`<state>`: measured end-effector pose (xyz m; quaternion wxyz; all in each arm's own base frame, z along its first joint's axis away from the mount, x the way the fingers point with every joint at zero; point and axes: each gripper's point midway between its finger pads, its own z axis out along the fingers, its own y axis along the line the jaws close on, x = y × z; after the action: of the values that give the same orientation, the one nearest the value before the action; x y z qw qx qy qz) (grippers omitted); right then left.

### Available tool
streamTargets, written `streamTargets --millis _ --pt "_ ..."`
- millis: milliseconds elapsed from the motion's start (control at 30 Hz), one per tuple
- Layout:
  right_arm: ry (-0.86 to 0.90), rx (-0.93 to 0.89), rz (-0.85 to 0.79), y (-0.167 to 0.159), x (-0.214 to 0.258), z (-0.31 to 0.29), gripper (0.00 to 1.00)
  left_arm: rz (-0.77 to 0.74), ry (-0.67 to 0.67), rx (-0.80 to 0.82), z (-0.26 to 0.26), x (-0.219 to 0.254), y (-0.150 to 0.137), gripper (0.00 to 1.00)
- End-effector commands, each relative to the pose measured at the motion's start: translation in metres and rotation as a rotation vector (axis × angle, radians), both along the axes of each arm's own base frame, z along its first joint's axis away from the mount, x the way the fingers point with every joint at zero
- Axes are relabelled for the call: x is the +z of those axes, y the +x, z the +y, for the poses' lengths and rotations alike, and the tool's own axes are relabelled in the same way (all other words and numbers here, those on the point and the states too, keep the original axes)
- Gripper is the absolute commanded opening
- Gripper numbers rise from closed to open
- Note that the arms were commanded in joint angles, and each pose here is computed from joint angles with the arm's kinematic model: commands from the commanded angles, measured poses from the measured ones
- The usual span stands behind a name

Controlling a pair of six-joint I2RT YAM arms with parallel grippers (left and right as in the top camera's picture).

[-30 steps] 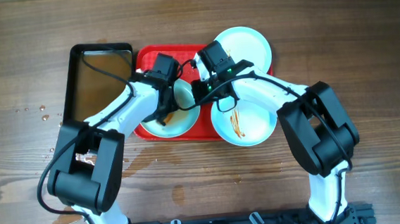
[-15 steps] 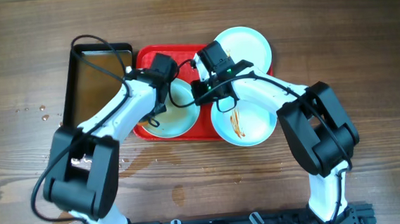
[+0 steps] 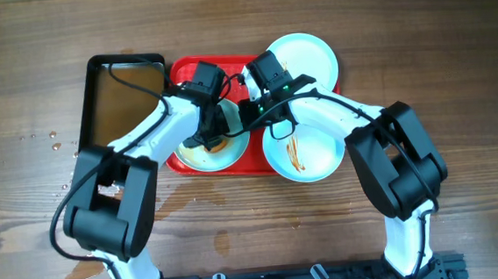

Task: Clean dirty plates on tray and stack at the side
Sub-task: 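Keep scrubbing the left white plate with the sponge in the left gripper, then lift the sponge off the plate and move the left gripper to the black tray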

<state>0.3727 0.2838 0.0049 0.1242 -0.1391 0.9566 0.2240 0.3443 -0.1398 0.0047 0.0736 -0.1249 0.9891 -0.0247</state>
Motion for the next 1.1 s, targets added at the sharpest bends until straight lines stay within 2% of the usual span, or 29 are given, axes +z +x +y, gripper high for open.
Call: streamTargets --millis 0,200,267,433,533,667,800,900,1067 --pt "-0.039 -0.013 0.021 -0.002 -0.015 -0.008 0.04 0.061 0.076 0.005 0.011 -0.024 -0.008 0.04" --pt "-0.04 -0.013 0.022 -0.002 -0.015 -0.009 0.04 -0.002 0.48 0.056 0.091 -0.005 -0.002 0.04" --pt "-0.039 -0.013 0.021 -0.002 -0.015 -0.008 0.04 -0.001 0.569 0.07 0.111 0.005 -0.004 0.04" --pt "-0.038 -0.013 0.019 -0.002 -0.014 -0.008 0.04 0.004 0.572 0.081 0.115 0.028 -0.002 0.04" --pt "-0.039 -0.013 0.021 -0.002 -0.015 -0.008 0.04 -0.032 0.498 0.079 0.099 0.053 0.004 0.04" --pt "-0.039 -0.013 0.021 -0.002 -0.015 -0.008 0.04 -0.137 0.279 0.085 0.064 0.094 0.012 0.04" --pt "-0.039 -0.013 0.021 -0.002 -0.015 -0.008 0.04 -0.203 0.133 0.098 0.051 0.12 0.015 0.04" --pt "-0.039 -0.012 0.022 -0.002 -0.015 -0.008 0.04 -0.185 0.061 0.12 0.053 0.123 0.014 0.04" --pt "-0.045 -0.012 0.042 -0.007 -0.012 -0.011 0.04 -0.112 -0.131 0.175 0.054 0.12 0.013 0.04"
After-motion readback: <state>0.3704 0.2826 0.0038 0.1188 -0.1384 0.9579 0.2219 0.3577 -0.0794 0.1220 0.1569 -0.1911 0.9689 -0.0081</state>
